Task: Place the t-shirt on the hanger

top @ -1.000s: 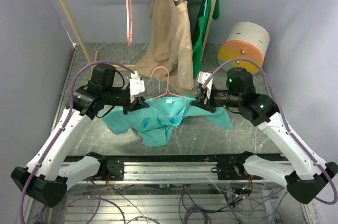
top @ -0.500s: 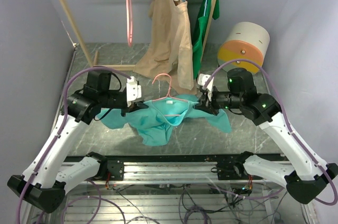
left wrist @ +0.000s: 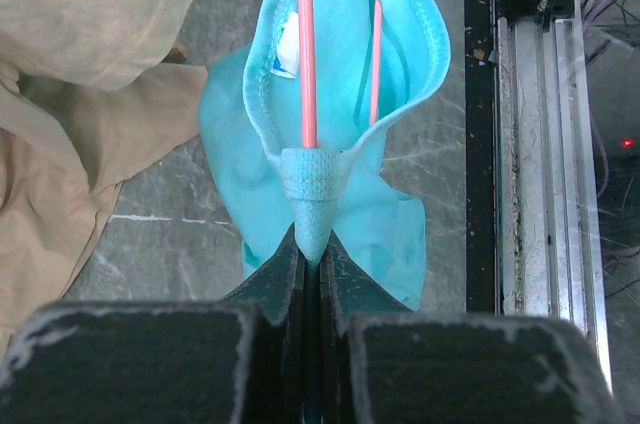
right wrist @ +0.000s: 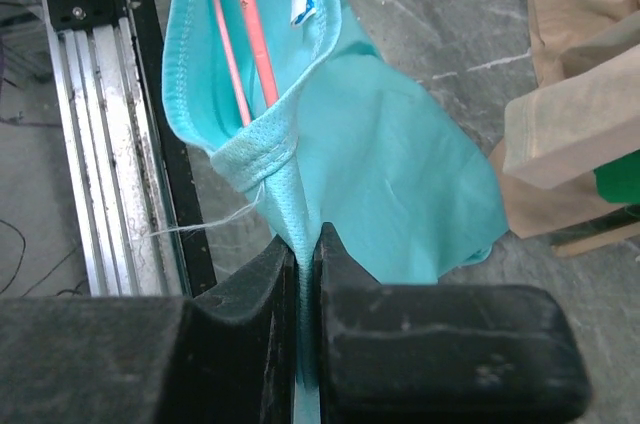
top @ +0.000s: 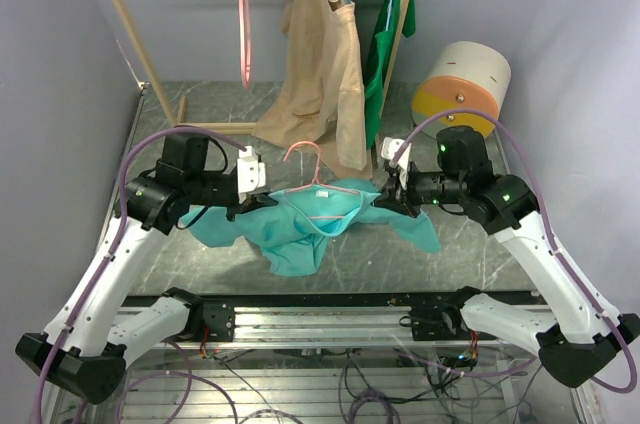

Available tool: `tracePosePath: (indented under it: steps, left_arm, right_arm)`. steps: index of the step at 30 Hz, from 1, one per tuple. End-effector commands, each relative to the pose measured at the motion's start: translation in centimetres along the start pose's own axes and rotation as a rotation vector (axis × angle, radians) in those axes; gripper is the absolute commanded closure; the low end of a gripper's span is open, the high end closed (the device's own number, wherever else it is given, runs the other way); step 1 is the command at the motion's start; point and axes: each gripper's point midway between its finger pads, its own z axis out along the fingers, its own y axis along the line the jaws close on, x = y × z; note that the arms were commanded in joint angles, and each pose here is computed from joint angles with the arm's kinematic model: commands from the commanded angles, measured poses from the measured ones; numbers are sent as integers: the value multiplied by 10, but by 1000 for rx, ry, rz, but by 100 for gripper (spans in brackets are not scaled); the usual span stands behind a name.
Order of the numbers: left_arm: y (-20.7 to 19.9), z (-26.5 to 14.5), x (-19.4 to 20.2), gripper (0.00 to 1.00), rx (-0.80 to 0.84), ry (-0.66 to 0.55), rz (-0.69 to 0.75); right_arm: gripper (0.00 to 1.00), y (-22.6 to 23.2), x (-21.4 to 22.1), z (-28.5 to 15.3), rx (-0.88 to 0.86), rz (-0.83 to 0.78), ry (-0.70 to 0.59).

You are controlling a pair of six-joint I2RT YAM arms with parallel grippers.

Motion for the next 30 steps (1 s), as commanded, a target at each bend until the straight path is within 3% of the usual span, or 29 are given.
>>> tracePosePath:
  steps: [1, 6, 10, 15, 21, 23, 26, 30]
  left_arm:
    - [2, -10, 1, 93, -16, 10, -17]
    - [2, -8, -19, 93, 30, -76, 9]
    - [3, -8, -33, 93, 51, -127, 53]
    - [0, -8, -38, 93, 84, -145, 94]
    - [6, -6, -47, 93, 77, -183, 96]
    - [8, -5, -49, 93, 77, -191, 91]
    - [11, -4, -51, 93, 74, -202, 80]
    - [15, -4, -44, 93, 39, -167, 64]
  right_arm:
    - [100, -15, -13, -17, 82, -1, -34]
    - [98, -10, -6, 1, -24, 27, -7]
    - [82, -1, 9, 13, -121, 59, 44]
    - [72, 4, 9, 20, -170, 60, 19]
    - [69, 12, 13, 31, -254, 93, 11]
    - [73, 13, 17, 35, -268, 103, 8]
    - [100, 14, 17, 38, -288, 108, 2]
    - [100, 0, 5, 28, -209, 85, -27]
